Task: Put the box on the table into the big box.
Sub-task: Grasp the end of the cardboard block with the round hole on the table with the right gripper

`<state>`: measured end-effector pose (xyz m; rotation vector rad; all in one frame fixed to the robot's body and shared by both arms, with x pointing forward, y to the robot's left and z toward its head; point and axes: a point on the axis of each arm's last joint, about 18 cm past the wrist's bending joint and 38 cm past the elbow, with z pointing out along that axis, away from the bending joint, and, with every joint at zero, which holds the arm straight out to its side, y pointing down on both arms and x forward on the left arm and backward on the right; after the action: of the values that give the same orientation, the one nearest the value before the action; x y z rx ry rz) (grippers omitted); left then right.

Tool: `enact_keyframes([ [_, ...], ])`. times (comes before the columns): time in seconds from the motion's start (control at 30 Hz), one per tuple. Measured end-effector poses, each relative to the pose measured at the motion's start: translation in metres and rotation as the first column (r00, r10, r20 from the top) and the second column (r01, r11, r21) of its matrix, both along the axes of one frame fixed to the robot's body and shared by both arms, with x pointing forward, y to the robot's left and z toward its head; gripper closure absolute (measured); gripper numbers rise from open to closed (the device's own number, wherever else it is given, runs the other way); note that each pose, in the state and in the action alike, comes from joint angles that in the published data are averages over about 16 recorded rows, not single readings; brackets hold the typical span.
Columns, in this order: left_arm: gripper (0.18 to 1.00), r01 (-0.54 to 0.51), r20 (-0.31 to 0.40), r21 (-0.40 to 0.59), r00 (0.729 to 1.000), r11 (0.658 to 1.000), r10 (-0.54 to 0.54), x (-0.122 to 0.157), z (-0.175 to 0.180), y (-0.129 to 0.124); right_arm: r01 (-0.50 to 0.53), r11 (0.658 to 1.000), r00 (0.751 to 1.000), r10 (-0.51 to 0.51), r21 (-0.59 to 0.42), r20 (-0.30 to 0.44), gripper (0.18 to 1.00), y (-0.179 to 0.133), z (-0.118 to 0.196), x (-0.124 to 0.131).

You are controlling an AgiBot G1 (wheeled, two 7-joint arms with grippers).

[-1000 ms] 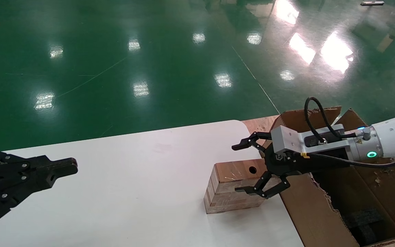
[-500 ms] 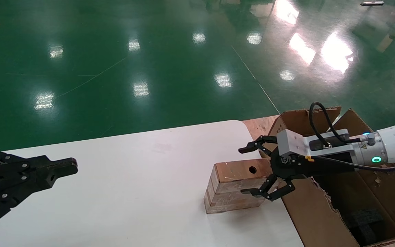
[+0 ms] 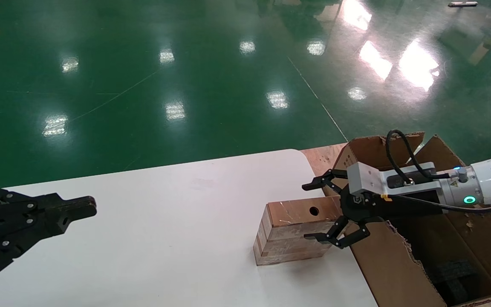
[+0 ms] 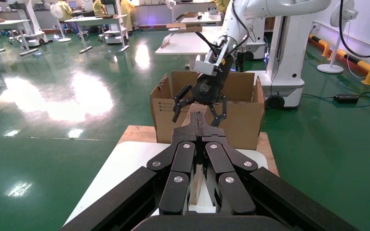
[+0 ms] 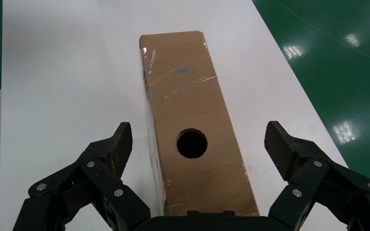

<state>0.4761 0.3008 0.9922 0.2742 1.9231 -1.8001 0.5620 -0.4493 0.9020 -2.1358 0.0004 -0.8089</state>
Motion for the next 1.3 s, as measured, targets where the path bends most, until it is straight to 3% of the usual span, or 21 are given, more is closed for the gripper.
enact_keyframes([
  [0.3,0.975,0.000,0.000,0.000,1.000,1.000,0.000,0.0000,0.0000,0.0000,0.002,1.000,1.000,-0.002,0.000,0.001,0.178,-0.0005,-0.0001,0.0006],
  [0.7,0.853,0.000,0.000,0.000,1.000,1.000,0.000,0.0000,0.0000,0.0000,0.000,1.000,1.000,0.000,-0.001,0.001,0.209,0.0001,0.0001,0.0004],
  [0.93,0.712,0.000,0.000,0.000,1.000,1.000,0.000,0.0000,0.0000,0.0000,-0.001,1.000,1.000,0.001,-0.001,0.001,0.272,0.0001,-0.0001,0.0003],
  [1.3,0.456,0.000,0.000,0.000,1.000,1.000,0.000,0.0000,0.0000,0.0000,-0.004,1.000,1.000,0.004,0.001,0.006,0.471,0.0011,0.0023,-0.0002],
])
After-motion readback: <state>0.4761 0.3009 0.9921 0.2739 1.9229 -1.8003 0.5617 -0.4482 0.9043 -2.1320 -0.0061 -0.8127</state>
